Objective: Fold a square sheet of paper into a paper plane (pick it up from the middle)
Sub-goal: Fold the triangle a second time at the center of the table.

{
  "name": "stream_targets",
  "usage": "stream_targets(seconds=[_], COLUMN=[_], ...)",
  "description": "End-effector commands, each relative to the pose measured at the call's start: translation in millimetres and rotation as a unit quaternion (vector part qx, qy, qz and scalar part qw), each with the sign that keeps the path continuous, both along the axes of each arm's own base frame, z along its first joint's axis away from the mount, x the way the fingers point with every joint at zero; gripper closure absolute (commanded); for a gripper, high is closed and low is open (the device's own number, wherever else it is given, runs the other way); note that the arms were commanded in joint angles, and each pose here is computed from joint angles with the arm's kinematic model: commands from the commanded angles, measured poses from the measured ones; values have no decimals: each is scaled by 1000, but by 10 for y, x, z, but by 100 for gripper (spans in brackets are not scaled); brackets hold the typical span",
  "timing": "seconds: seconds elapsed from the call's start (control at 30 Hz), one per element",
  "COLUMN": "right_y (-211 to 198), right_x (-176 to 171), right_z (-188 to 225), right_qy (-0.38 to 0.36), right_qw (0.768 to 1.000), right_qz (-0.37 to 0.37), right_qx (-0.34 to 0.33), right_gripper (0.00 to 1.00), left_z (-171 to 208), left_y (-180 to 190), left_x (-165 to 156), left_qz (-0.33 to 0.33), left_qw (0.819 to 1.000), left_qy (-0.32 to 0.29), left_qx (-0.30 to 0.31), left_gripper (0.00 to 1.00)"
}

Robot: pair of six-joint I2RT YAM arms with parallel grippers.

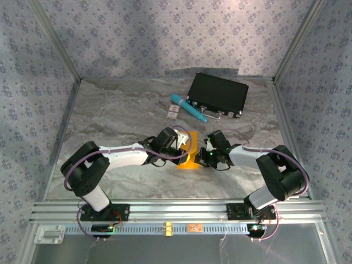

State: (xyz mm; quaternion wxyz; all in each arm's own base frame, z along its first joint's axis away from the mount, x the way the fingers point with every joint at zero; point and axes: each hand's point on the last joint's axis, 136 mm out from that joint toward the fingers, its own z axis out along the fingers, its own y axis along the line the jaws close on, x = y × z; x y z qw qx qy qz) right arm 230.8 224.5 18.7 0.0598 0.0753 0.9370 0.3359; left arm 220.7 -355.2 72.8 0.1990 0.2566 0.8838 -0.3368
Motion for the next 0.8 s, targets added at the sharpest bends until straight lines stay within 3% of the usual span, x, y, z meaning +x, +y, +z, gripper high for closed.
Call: stream_targets(seconds=[0.0, 0.33, 0.6, 0.77], right_y=[-144, -157, -40, -5], right_x=[-61, 18, 77, 52], right_z=[-110, 28, 260, 181], right_qy=[11, -15, -43, -29], right_qw=[998, 998, 999, 1000], right_qz=[12, 37, 22, 6], right_qx=[-54, -51, -4, 4], right_gripper=[93, 91, 89, 90], left_z=[-27, -70, -105, -112], left_y=[-40, -157, -140, -137], left_x=[-8, 9, 37, 38], left_qz=[6, 45, 59, 60], left_qw=[1000, 995, 994, 994], left_qy=[18, 73, 76, 77], left_qx=[-14, -50, -45, -44], left_gripper=[100, 100, 100, 100])
